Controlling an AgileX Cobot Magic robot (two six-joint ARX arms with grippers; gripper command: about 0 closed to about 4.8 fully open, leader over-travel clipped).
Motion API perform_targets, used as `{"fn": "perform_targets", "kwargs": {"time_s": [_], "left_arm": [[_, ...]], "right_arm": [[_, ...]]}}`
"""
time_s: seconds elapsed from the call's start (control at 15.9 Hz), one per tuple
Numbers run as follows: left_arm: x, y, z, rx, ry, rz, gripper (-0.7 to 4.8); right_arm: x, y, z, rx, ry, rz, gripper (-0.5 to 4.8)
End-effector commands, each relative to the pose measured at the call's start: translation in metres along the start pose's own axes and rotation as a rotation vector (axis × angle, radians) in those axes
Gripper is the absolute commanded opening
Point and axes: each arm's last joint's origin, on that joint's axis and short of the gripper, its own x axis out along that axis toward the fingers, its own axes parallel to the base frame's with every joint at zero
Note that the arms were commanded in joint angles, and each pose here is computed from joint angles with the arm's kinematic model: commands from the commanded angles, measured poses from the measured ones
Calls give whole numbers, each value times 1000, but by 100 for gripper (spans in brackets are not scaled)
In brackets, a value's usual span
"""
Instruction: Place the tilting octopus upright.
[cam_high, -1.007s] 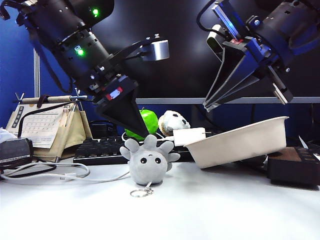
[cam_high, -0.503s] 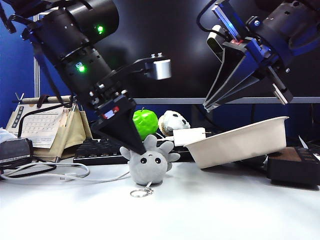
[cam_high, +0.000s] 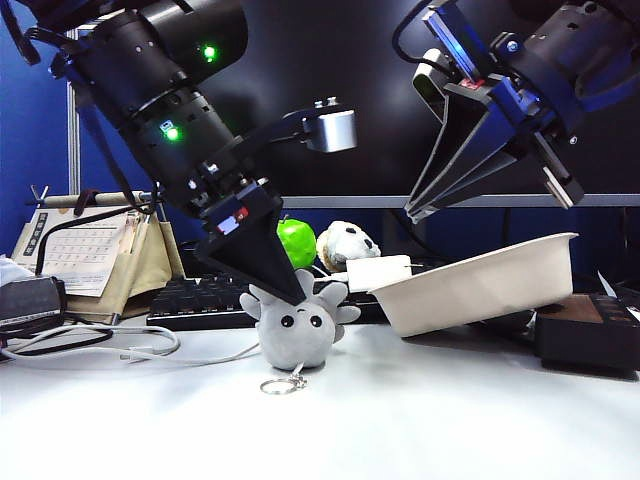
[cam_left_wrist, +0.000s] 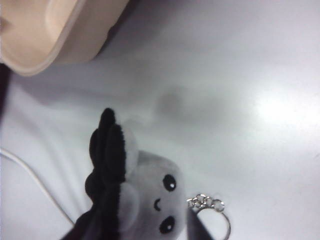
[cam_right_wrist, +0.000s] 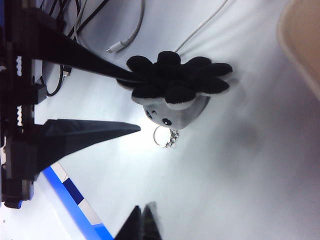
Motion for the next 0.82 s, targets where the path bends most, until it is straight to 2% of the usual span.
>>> {"fn": "perform_targets", "kwargs": {"time_s": [0.06, 0.19, 0.69, 0.76, 0.82], "left_arm": [[-1, 2, 3, 12, -23, 16, 217], [2, 3, 3, 15, -30, 23, 174], [21, 1, -6, 0, 20, -14, 172], [22, 2, -5, 5, 42, 25, 39], [22, 3, -5, 8, 51, 53, -6]], "right_arm": [[3, -3, -5, -2, 5, -1, -1], [7, -7, -11, 7, 16, -4, -1], [8, -9, -13, 10, 21, 6, -1], [8, -9, -13, 10, 21, 6, -1], [8, -9, -13, 9, 21, 5, -1]]}}
